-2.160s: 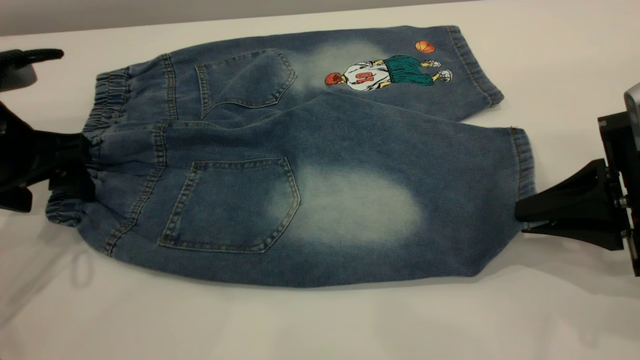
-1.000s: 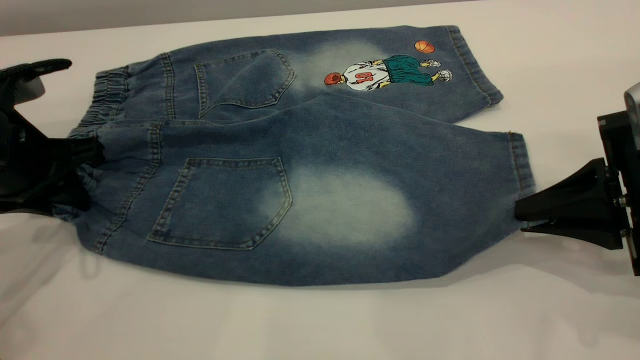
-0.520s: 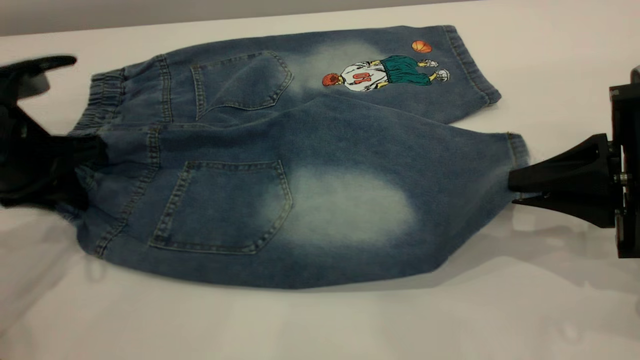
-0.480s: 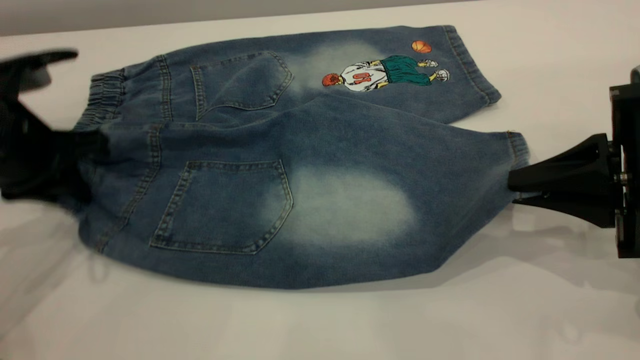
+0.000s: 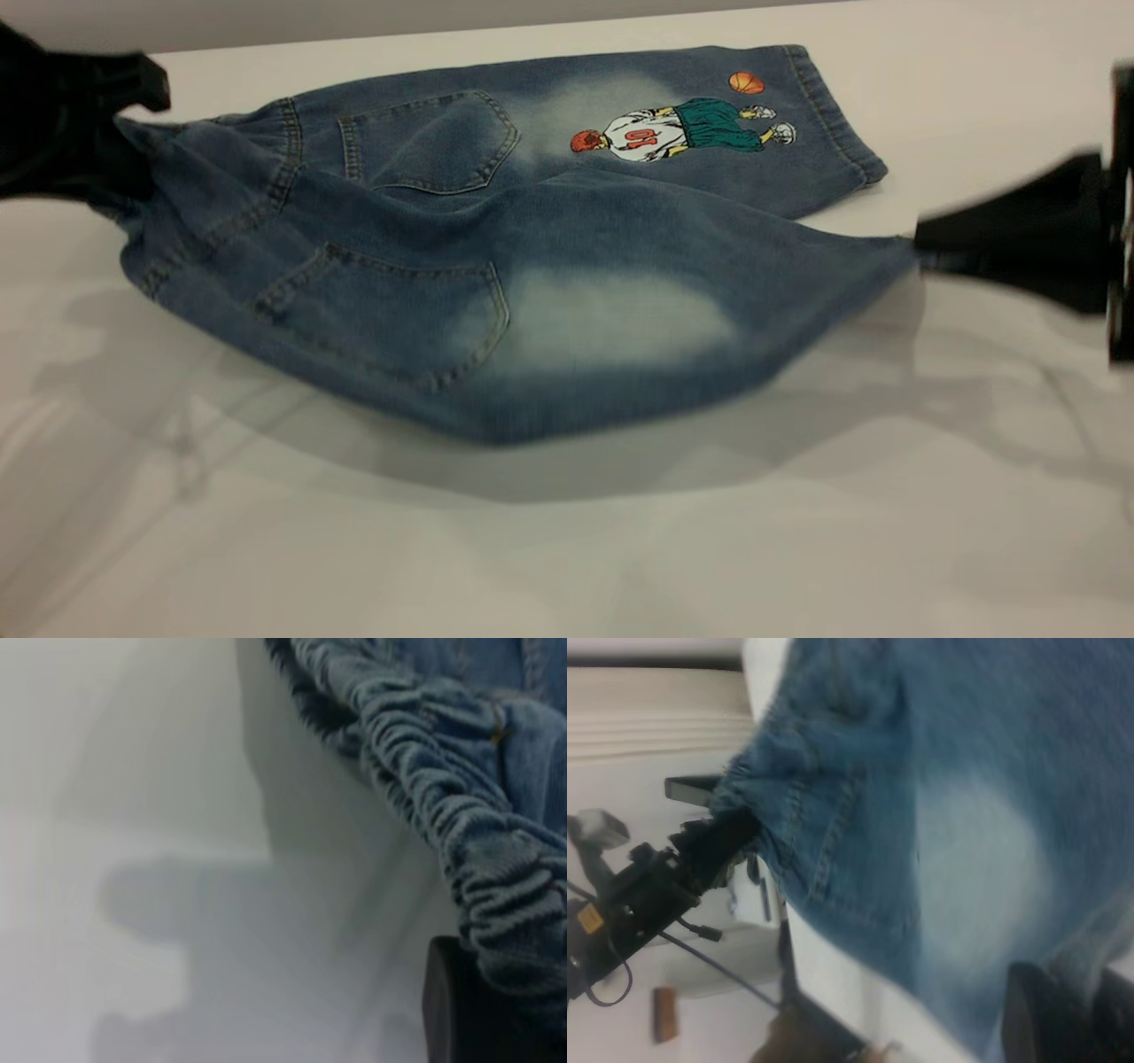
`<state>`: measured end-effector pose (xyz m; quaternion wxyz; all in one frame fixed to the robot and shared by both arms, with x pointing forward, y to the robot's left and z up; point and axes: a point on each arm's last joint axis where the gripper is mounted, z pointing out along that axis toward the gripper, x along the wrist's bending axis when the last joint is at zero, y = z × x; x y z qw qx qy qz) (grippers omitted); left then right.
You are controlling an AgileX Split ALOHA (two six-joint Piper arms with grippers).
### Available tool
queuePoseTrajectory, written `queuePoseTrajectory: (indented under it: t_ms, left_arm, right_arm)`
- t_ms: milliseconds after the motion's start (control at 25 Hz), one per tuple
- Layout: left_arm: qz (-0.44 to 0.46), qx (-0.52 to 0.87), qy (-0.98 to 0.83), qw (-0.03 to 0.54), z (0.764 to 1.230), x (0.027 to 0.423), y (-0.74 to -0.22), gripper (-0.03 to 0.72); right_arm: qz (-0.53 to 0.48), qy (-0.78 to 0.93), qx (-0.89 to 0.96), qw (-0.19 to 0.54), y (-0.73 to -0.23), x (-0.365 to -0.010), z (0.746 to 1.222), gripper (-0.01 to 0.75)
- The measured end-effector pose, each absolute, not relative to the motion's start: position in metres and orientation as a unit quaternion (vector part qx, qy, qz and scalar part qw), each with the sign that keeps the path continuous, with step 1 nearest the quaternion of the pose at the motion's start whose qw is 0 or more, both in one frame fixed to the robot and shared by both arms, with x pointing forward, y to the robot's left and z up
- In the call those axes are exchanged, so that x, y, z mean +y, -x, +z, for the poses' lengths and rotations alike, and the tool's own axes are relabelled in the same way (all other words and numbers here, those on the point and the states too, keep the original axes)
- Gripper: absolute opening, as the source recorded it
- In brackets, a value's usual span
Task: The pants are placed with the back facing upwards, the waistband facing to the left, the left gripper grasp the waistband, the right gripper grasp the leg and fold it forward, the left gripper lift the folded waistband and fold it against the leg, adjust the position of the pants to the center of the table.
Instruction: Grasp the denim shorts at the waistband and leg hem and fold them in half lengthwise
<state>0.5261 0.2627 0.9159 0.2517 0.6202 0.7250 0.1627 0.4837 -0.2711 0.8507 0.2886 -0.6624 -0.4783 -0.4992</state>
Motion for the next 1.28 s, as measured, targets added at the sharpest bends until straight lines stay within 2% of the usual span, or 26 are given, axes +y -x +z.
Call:
queuePoseTrajectory:
  t_ms: [280, 440, 840, 1080, 1280]
  left_arm:
    - [0.176, 0.729, -0.598, 0.285, 0.923, 0.261, -0.536, 0.141]
    - [0.175, 0.729, -0.598, 0.284, 0.933, 0.260, -0.549, 0.141]
    - [0.148, 0.742, -0.608, 0.239, 0.924, 0.253, -0.598, 0.141]
    - [0.142, 0.743, -0.614, 0.228, 0.924, 0.249, -0.627, 0.141]
    - [0.135, 0.745, -0.616, 0.217, 0.925, 0.247, -0.645, 0.141]
  right_arm:
    - [-0.500, 0.641, -0.547, 0.200, -0.517, -0.283, 0.869, 0.016]
    - [-0.502, 0.632, -0.569, 0.159, -0.539, -0.290, 0.875, 0.016]
    - [-0.513, 0.613, -0.595, 0.079, -0.581, -0.302, 0.895, 0.016]
    - [-0.487, 0.604, -0.628, 0.054, -0.604, -0.286, 0.895, 0.016]
    - [-0.458, 0.587, -0.665, 0.066, -0.627, -0.260, 0.885, 0.016]
